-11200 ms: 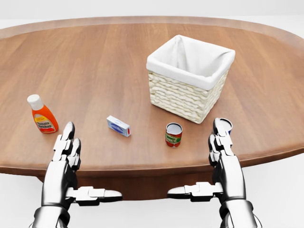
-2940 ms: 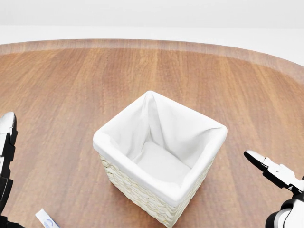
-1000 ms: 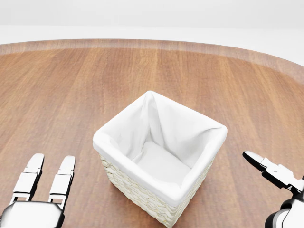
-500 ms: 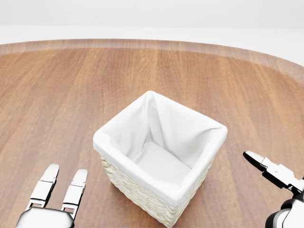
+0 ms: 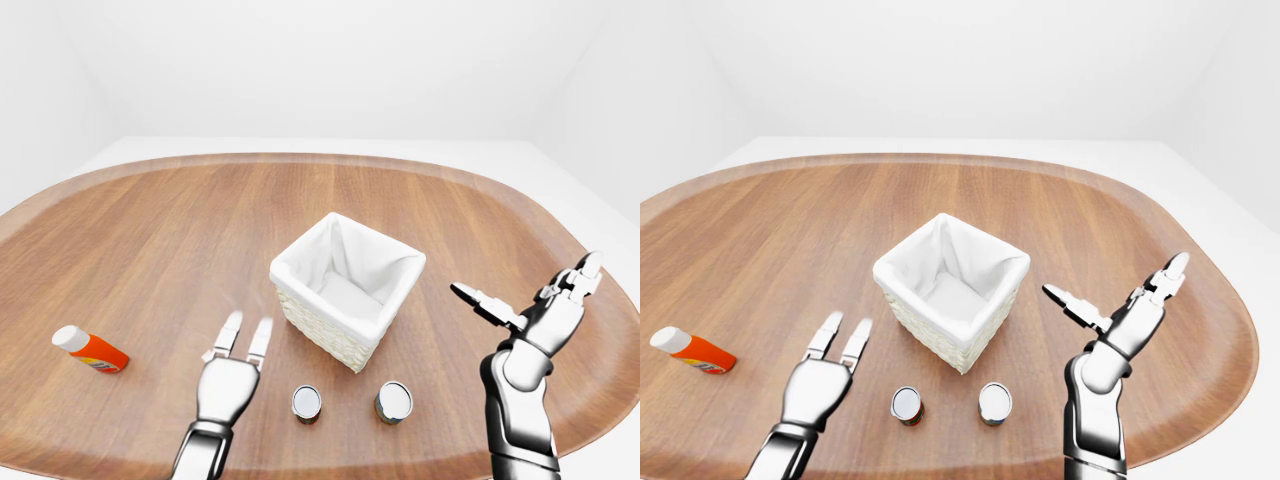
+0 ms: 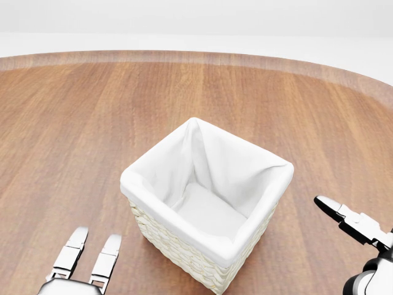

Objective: Pick up the alphabet soup and the cream cheese box, and put them in the basket.

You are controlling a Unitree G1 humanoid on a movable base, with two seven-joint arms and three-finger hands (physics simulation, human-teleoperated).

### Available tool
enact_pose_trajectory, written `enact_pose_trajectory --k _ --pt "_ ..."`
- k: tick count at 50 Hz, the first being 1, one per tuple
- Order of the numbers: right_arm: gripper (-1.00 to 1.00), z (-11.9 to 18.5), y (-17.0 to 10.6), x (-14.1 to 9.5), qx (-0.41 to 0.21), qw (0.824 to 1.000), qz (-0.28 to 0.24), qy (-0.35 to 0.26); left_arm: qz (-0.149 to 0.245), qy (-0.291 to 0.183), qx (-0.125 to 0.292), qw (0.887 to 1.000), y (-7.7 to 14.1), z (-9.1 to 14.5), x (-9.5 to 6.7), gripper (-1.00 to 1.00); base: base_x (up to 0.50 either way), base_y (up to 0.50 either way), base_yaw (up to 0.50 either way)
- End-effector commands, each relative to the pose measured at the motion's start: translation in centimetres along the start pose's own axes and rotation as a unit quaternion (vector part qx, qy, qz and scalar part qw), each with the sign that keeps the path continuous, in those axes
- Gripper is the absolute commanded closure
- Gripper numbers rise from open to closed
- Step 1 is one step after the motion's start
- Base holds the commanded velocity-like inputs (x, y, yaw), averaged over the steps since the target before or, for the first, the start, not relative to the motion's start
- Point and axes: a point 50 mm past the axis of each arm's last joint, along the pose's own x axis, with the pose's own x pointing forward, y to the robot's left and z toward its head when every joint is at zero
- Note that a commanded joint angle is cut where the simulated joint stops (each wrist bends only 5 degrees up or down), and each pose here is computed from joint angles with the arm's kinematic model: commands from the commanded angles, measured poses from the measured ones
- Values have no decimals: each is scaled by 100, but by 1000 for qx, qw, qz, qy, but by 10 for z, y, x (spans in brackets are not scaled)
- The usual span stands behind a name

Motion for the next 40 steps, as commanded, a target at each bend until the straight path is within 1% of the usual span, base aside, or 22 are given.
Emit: enact_pose_trajectory --k 1,7,14,23,26,30,33,40 --pt "-100 0 0 0 -1 1000 0 -1 -6 -3 -4 1000 -11 -2 0 -100 0 0 0" --pt "-100 0 1 0 -1 1000 1 0 -15 -7 -5 1000 -23 -1 0 -100 0 0 0" --pt "-100 0 1 0 -1 1000 2 -1 -21 -9 -3 1000 -28 -2 -1 -100 0 0 0" --pt "-100 1 0 0 -1 1000 1 -2 -35 -19 -4 999 -42 1 1 -100 0 0 0" --pt "-100 -4 1 0 -6 1000 1 6 -36 -16 -5 999 -44 -2 1 -100 0 0 0" --pt "-100 -1 1 0 -4 1000 2 1 -38 -14 -6 999 -46 -4 -1 -100 0 0 0" --pt "-100 -2 1 0 -5 1000 2 3 -42 -16 -4 999 -52 -4 2 -100 0 0 0" --pt "-100 -2 1 0 -5 1000 2 3 -49 -19 -5 999 -63 -5 1 -100 0 0 0"
